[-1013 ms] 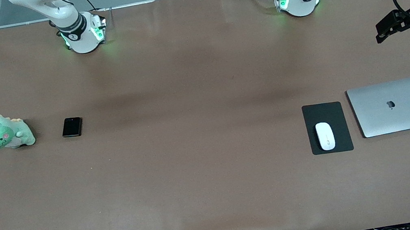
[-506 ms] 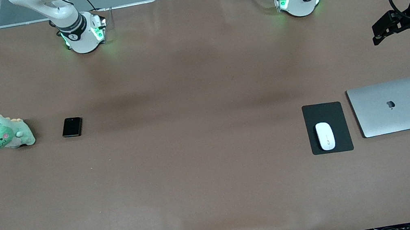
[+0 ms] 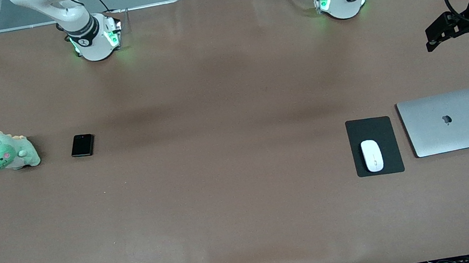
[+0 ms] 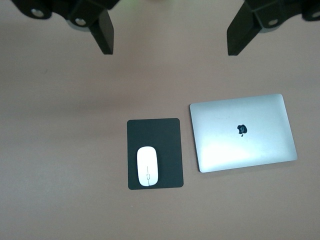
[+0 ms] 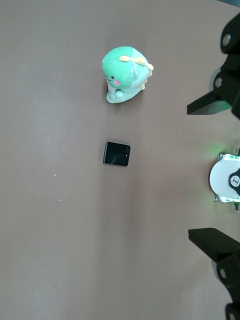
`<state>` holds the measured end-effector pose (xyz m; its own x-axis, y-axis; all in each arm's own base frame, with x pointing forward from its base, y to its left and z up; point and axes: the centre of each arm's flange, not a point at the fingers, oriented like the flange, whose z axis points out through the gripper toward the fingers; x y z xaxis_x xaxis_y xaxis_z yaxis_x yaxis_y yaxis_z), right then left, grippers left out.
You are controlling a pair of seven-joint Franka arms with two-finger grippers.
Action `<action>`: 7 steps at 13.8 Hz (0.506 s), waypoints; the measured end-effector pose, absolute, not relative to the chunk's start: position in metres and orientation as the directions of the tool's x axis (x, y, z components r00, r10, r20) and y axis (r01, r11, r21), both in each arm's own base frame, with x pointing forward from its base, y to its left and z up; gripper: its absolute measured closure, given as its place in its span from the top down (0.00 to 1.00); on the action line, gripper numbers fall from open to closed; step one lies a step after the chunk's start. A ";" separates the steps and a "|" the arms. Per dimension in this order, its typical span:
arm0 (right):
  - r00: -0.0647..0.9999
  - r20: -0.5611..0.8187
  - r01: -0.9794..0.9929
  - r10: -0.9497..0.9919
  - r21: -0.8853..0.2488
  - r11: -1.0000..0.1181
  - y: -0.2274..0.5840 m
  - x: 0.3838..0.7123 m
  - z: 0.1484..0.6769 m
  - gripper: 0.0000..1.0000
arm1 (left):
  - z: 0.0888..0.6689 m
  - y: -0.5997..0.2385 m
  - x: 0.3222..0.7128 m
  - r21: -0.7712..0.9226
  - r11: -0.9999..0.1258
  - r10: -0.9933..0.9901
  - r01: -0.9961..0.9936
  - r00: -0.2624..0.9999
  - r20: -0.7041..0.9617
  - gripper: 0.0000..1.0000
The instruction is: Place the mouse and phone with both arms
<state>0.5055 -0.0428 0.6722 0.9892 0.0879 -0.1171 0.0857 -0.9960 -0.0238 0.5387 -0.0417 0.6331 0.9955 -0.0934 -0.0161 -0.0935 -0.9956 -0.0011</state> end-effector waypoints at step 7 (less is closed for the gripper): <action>0.989 -0.117 0.087 0.089 -0.024 -0.996 -0.042 0.505 0.672 1.00 | 0.633 -0.042 0.538 -0.001 -0.996 -0.094 -0.094 0.995 -0.020 1.00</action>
